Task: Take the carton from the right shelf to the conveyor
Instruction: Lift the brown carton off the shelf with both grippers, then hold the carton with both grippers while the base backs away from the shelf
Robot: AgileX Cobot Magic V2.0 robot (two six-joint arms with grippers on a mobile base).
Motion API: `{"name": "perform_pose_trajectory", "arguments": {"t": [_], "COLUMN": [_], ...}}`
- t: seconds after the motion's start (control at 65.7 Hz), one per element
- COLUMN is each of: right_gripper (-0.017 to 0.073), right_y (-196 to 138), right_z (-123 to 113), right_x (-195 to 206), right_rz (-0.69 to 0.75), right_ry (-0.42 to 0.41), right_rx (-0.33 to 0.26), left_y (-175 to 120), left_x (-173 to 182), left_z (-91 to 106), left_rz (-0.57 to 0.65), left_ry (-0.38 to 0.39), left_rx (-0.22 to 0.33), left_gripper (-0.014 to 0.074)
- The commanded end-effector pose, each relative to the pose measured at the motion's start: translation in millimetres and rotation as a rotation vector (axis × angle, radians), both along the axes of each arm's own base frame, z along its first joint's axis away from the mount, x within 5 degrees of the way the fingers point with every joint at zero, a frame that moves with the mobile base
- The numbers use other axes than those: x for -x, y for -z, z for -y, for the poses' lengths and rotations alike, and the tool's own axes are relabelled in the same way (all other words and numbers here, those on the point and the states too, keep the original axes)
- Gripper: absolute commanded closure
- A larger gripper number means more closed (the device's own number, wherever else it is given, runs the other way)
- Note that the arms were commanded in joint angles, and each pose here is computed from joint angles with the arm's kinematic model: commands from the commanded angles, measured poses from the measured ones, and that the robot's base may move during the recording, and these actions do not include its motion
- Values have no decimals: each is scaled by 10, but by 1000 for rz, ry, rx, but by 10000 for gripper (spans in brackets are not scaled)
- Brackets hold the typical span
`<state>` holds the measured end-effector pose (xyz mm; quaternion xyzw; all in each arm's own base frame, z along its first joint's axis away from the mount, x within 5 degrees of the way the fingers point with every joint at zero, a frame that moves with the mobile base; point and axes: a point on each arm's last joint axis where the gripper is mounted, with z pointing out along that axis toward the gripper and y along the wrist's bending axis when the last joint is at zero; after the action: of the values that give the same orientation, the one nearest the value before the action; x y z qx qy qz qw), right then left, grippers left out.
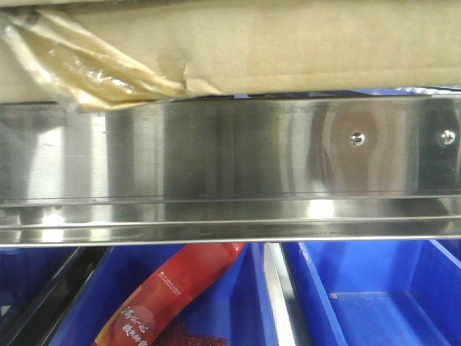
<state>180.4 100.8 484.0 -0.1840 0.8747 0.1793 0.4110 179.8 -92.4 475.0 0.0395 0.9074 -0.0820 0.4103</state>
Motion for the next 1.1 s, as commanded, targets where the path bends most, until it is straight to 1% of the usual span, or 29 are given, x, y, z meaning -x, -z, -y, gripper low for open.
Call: {"name": "perform_pose_trajectory", "arguments": {"t": [0.0, 1.081], "right_gripper": [627, 627], "right_y": [-83, -87], "right_z": [54, 53], "right_x": [-2, -4], "right_rz": [96, 99], "right_ry": [17, 18], "right_rx": [9, 7], "left_y": [-66, -66], "left_x": [67, 66], "left_z": [-22, -24], "left_rz": [41, 42], "left_ry": [34, 34], "left_rx": [-2, -3], "left_gripper": [609, 609]}}
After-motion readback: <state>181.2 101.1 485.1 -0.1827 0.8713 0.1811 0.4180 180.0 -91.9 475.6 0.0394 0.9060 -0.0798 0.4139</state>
